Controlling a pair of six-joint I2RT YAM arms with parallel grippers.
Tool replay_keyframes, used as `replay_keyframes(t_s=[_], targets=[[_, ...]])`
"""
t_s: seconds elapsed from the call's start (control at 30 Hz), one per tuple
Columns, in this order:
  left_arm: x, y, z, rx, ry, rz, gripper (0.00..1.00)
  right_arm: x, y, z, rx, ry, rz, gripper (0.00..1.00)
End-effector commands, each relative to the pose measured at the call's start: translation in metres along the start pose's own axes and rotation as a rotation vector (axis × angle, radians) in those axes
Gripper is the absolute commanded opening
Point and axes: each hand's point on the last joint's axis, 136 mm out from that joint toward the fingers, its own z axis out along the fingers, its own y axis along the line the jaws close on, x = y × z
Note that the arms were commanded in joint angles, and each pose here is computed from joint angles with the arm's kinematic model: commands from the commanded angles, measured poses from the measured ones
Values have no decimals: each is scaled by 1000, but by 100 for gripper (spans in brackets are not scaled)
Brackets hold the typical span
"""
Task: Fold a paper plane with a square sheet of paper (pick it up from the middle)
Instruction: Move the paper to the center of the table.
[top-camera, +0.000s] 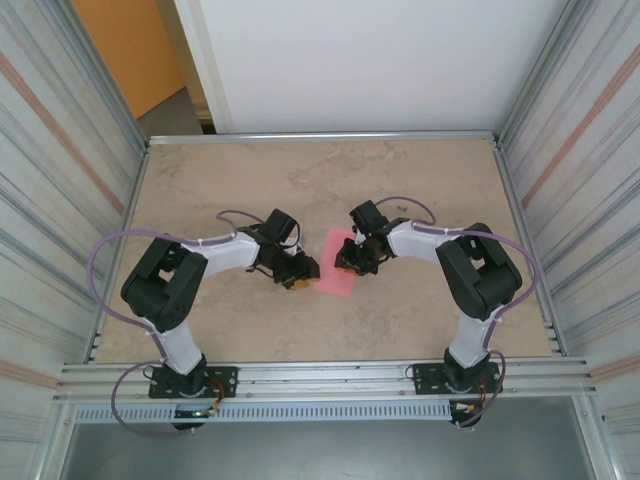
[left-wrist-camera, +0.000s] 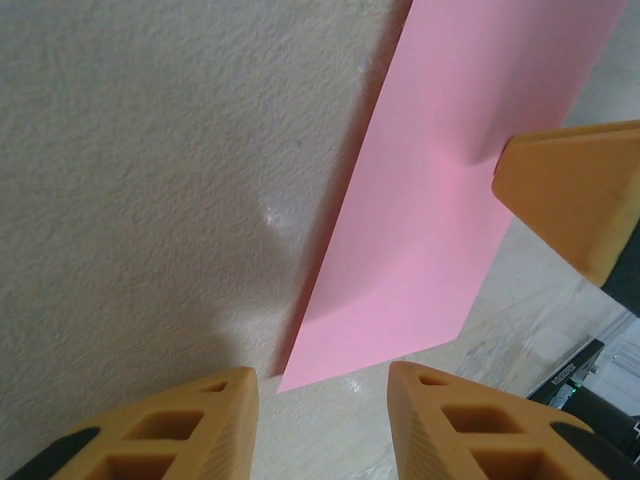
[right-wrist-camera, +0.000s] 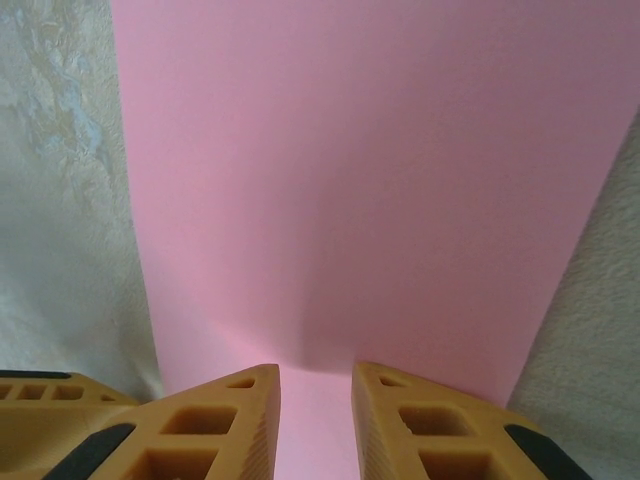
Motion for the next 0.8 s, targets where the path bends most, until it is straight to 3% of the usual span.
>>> replay_keyframes(t_s=[0.0, 0.5, 0.77], targets=[[1, -2, 3, -17, 19, 27, 39, 24, -38, 20, 83, 103, 51, 27], [0, 0, 12, -63, 21, 51, 38, 24, -40, 21, 77, 107, 61, 27], [4, -28, 13, 44, 57, 96, 38, 23, -40, 21, 78, 105, 62, 27]])
